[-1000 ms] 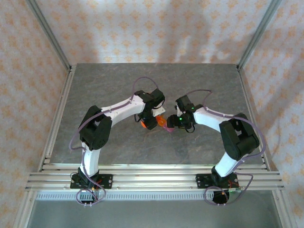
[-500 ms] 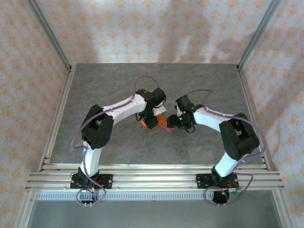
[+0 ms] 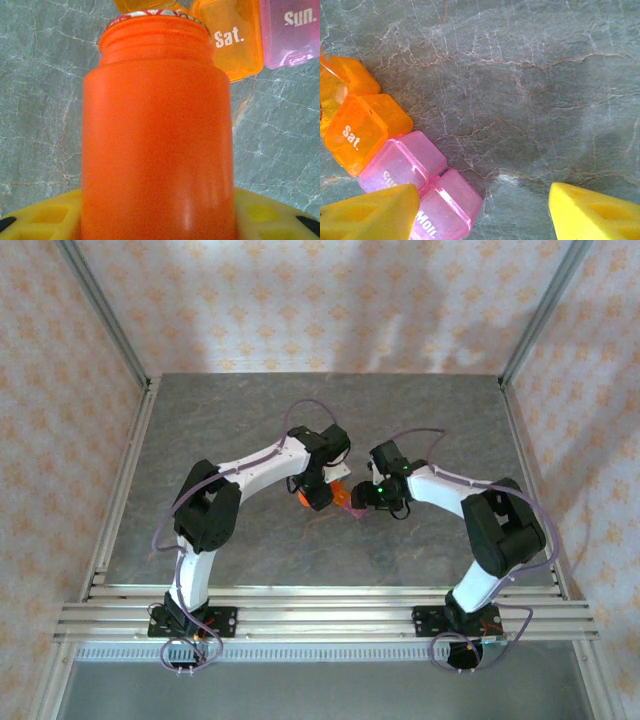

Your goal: Sort the pills into containers

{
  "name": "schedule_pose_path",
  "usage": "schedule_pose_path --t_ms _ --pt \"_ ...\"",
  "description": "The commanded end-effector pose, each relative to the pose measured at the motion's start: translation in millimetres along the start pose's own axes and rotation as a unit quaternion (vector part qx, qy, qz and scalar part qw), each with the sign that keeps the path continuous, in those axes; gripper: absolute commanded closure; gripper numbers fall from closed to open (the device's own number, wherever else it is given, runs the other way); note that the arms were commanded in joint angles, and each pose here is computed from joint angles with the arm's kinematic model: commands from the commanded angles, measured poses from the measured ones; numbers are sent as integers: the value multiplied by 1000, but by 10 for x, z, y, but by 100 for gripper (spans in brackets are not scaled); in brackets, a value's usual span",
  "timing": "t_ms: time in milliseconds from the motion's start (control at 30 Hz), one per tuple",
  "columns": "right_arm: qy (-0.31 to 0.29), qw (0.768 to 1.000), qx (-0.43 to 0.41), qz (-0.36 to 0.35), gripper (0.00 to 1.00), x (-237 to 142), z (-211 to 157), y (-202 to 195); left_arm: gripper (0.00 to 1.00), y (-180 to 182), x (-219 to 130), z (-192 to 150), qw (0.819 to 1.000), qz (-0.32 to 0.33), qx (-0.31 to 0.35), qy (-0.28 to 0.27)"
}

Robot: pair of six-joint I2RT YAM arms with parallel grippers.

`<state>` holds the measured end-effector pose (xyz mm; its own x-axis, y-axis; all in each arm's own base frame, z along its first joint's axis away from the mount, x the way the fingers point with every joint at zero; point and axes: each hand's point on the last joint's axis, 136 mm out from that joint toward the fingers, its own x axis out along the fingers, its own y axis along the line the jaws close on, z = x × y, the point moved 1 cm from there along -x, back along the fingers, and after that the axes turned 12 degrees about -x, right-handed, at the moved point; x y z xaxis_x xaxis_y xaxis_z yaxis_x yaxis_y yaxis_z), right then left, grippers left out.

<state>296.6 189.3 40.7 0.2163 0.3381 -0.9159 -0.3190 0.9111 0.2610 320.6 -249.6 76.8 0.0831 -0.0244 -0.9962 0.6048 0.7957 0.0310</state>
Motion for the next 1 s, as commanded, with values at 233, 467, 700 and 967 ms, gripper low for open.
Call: schedule_pose_path --t_ms 233,467,700,967 --pt "25 1000 0 -16 30 81 -91 -60 100 -1 0 -67 1000 4 10 25" --pt "27 1000 0 -17 30 87 -101 -61 100 -6 -24 -63 1000 3 10 23" --pt "26 1000 0 -16 30 83 -96 -61 100 -4 -44 -49 1000 3 9 21" --pt "28 999 0 -19 30 96 -105 -72 100 11 -83 -10 1000 7 3 -5"
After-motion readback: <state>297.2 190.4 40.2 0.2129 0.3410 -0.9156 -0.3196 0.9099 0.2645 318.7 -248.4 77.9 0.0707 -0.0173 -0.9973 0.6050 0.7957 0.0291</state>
